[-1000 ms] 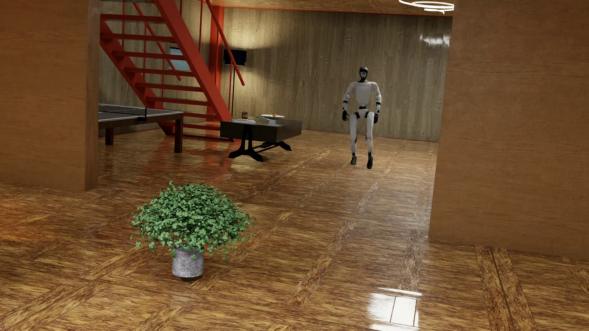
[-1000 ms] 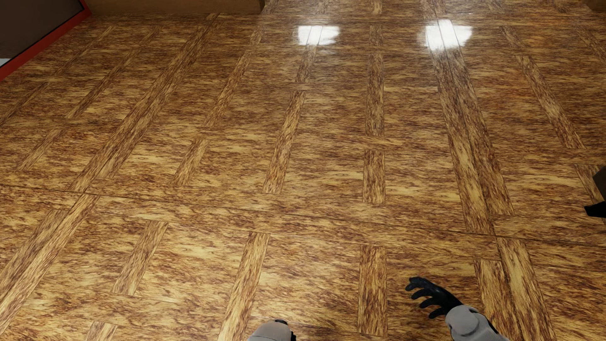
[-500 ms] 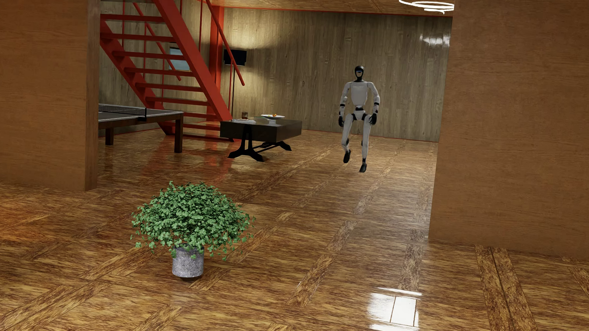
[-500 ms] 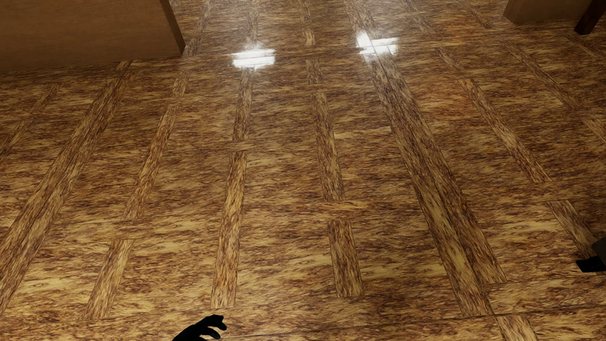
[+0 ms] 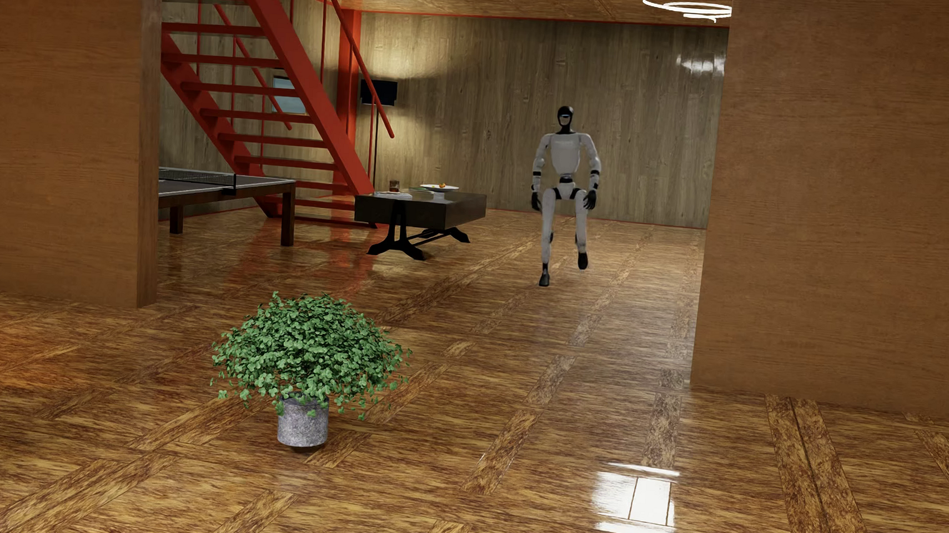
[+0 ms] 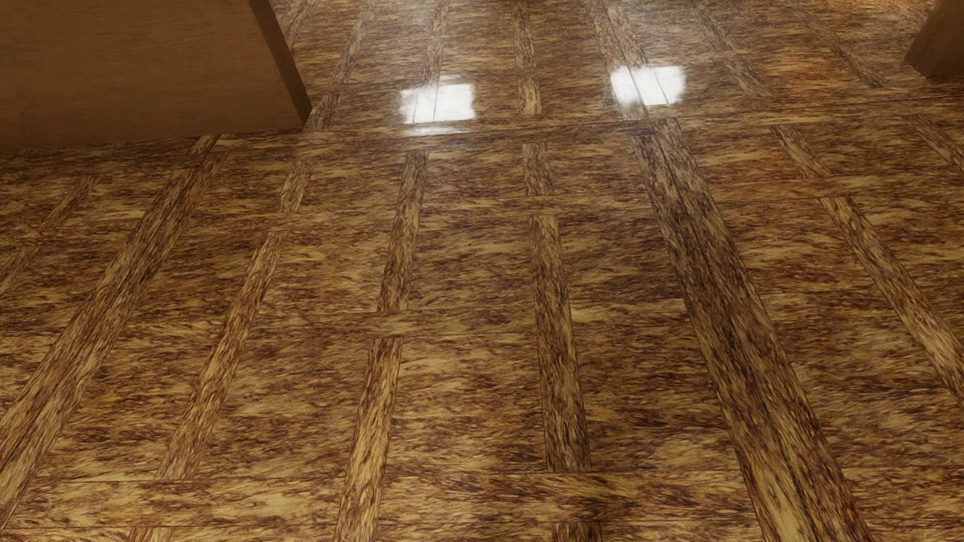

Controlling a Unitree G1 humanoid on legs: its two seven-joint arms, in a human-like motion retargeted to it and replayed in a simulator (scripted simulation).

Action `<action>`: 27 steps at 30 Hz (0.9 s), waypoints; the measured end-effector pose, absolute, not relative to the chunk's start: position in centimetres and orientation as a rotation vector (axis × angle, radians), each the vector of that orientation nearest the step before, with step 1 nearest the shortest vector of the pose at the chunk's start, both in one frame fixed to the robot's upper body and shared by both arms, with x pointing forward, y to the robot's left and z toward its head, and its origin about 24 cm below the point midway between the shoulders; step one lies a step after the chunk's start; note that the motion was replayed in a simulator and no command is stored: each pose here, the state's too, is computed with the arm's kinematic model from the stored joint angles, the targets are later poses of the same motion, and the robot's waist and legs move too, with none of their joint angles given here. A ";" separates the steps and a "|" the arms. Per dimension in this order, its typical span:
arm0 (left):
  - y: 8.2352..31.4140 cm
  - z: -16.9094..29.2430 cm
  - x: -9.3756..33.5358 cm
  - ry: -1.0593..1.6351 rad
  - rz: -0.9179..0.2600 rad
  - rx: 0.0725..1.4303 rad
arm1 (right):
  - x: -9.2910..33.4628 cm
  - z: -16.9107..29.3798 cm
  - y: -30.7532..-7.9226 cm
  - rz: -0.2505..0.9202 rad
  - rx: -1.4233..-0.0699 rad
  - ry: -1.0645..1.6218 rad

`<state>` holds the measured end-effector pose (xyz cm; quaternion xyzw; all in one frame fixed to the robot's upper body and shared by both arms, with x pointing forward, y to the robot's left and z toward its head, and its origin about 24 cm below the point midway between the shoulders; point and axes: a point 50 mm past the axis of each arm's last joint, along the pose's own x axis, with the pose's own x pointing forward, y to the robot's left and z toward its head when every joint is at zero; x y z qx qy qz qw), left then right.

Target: Move towards the plant

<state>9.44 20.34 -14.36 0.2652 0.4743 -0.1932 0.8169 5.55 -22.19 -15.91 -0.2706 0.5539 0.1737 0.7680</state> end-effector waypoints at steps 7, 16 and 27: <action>17.2 -15.3 -0.5 1.196 -0.551 0.452 | 18.1 -10.1 -23.6 0.209 -0.581 0.778; 19.2 -15.7 5.5 1.123 -0.516 0.581 | 14.0 -13.6 -21.8 0.280 -0.558 0.964; 23.2 -4.5 23.0 0.496 -0.217 0.625 | -0.1 -16.3 -23.2 0.388 -0.585 1.365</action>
